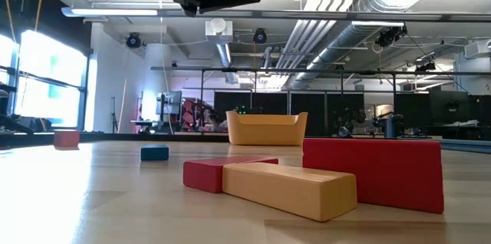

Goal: Sort blocks by size
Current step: Put the large green rectangle block into the green bin, then put the large red rectangle block into the green bin

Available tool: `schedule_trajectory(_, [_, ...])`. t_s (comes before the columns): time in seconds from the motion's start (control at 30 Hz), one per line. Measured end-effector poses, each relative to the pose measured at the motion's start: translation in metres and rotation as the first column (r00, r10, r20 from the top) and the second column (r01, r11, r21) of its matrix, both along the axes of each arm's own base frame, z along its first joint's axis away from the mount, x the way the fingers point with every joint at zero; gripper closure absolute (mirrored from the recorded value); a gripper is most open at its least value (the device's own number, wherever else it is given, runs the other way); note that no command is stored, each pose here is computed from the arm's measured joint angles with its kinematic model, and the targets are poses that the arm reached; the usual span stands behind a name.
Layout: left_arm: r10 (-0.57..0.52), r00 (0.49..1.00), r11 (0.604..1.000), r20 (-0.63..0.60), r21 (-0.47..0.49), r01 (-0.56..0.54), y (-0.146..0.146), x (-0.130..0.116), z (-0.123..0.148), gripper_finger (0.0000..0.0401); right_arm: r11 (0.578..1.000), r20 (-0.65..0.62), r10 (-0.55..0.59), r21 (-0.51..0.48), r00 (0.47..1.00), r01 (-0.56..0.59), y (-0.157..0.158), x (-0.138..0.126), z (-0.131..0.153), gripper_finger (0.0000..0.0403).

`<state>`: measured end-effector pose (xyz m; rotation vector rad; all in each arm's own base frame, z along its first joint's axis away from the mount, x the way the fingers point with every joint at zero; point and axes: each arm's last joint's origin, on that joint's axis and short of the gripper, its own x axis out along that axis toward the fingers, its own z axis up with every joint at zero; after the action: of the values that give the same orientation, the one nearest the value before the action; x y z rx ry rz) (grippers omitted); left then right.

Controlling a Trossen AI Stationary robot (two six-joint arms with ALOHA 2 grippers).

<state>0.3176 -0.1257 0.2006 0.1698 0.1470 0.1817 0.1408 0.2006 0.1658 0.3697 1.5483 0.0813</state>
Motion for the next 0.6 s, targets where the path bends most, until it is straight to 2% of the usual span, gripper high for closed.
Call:
schedule_trajectory(0.1, [0.000,1.000,1.000,0.000,0.000,0.000,0.000,0.000,0.000,0.0199,1.000,-0.012,0.009,-0.005,1.000,-0.009,-0.001,0.003,-0.003,0.0269])
schedule_trajectory(0.33, [0.000,1.000,1.000,0.000,0.000,0.000,0.000,0.000,0.000,0.0199,1.000,-0.038,0.010,-0.010,0.999,-0.011,-0.009,0.008,-0.003,0.0172])
schedule_trajectory(0.47, [0.000,1.000,1.000,0.000,-0.001,0.000,0.000,0.000,0.000,0.0199,0.995,-0.068,-0.054,-0.083,0.996,0.048,-0.017,0.009,0.007,0.0163])
schedule_trajectory(0.6, [0.001,1.000,1.000,0.003,-0.007,-0.001,0.000,0.000,0.000,0.0199,0.983,-0.049,-0.044,-0.178,0.998,0.035,-0.017,0.006,0.025,0.0166])
